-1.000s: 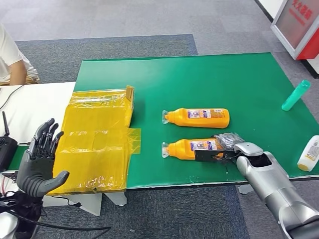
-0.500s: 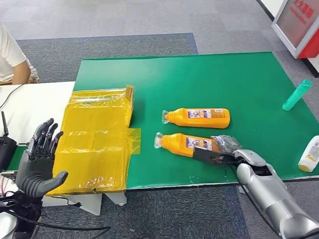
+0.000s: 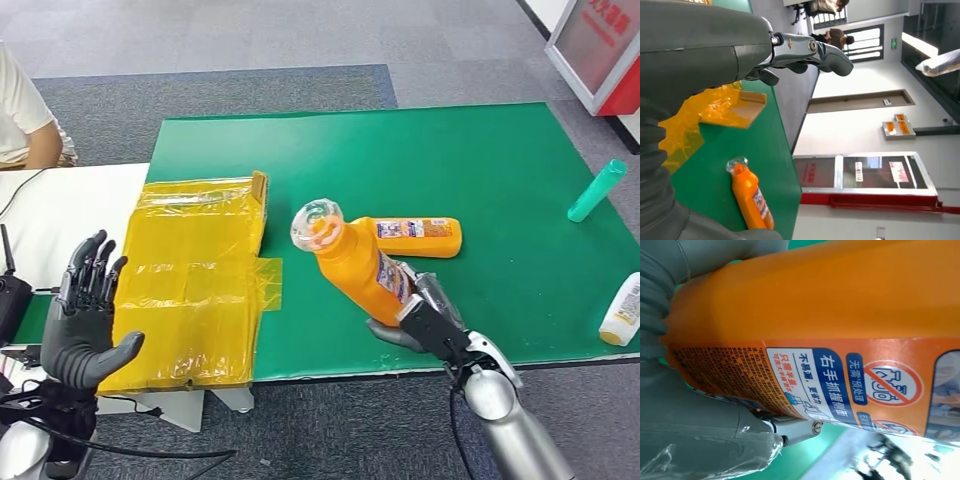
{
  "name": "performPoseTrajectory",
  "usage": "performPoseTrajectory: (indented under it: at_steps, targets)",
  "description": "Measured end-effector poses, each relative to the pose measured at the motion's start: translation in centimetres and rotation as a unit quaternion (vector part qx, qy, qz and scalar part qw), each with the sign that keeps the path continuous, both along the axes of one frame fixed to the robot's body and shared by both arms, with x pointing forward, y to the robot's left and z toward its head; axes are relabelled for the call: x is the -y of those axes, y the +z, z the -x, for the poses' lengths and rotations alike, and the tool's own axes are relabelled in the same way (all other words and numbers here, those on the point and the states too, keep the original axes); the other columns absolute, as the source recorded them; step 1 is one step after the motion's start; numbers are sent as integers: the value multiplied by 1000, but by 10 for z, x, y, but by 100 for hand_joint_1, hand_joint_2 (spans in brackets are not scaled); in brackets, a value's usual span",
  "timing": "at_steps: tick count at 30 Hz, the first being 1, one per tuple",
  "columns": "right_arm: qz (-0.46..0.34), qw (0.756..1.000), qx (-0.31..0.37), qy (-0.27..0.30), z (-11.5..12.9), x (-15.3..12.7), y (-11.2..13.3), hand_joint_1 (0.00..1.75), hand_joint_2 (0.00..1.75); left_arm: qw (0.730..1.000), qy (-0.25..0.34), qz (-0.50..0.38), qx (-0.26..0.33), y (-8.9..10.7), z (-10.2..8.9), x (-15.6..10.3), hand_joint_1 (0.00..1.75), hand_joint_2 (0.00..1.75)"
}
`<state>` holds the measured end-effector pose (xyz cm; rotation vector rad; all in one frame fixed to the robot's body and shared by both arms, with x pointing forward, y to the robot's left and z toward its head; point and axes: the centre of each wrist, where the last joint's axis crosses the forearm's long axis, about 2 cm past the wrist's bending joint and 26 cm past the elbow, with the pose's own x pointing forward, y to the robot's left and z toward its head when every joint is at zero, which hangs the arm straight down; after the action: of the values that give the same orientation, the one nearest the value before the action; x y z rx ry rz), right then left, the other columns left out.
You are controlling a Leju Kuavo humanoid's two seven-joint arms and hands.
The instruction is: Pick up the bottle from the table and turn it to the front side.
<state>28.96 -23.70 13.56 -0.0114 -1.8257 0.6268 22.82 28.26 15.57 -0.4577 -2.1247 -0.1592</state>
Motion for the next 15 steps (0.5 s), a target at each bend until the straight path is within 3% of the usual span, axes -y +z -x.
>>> performPoseTrajectory:
  at_steps: [6,11,15]
  targets:
    - [-58,997,46,22,6,-9,12,175,175,999,-35,15,-5,5,-5,9,0,175]
    - [-154,981,118,31,4,-24,34,175,175,991,-110,64,-33,17,-33,29,0,175]
    - [-188,969,162,9,-2,-40,54,175,175,981,-186,53,-30,37,-50,63,0,175]
